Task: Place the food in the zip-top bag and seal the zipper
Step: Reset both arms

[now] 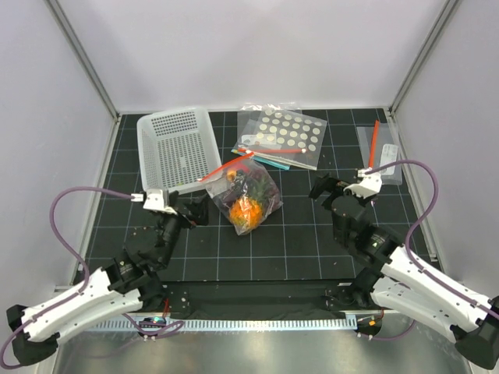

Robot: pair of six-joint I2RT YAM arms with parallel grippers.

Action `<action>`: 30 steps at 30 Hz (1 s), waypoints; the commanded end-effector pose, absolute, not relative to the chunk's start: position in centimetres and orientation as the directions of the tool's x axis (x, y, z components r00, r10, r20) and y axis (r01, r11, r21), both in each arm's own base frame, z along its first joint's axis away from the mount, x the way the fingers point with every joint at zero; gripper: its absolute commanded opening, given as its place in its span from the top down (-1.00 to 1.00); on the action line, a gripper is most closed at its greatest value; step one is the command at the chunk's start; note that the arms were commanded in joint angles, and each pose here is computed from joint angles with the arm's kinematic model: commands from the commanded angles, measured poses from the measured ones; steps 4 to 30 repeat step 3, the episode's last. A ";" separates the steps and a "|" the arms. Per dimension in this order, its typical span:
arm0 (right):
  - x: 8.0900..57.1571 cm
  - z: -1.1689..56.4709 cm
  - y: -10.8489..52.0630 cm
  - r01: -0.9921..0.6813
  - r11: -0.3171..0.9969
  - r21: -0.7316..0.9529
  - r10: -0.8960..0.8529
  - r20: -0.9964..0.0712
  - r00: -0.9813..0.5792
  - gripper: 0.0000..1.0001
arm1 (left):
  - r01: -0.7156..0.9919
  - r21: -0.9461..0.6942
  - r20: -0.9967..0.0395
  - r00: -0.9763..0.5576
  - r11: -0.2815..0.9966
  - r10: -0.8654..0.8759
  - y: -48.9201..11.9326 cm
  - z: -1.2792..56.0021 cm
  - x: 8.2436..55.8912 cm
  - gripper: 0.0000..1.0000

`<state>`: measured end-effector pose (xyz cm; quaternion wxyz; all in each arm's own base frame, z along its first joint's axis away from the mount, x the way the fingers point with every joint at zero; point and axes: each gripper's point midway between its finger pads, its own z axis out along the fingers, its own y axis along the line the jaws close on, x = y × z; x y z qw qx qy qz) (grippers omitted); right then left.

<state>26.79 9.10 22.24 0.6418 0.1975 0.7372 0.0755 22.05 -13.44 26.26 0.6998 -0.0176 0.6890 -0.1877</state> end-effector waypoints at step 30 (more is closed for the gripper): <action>27.4 23.4 8.9 0.215 0.880 0.423 0.440 -0.897 -0.034 -0.99 | 0.239 -0.332 -0.938 0.019 0.913 -0.346 -13.4 28.3 22.3 -1.00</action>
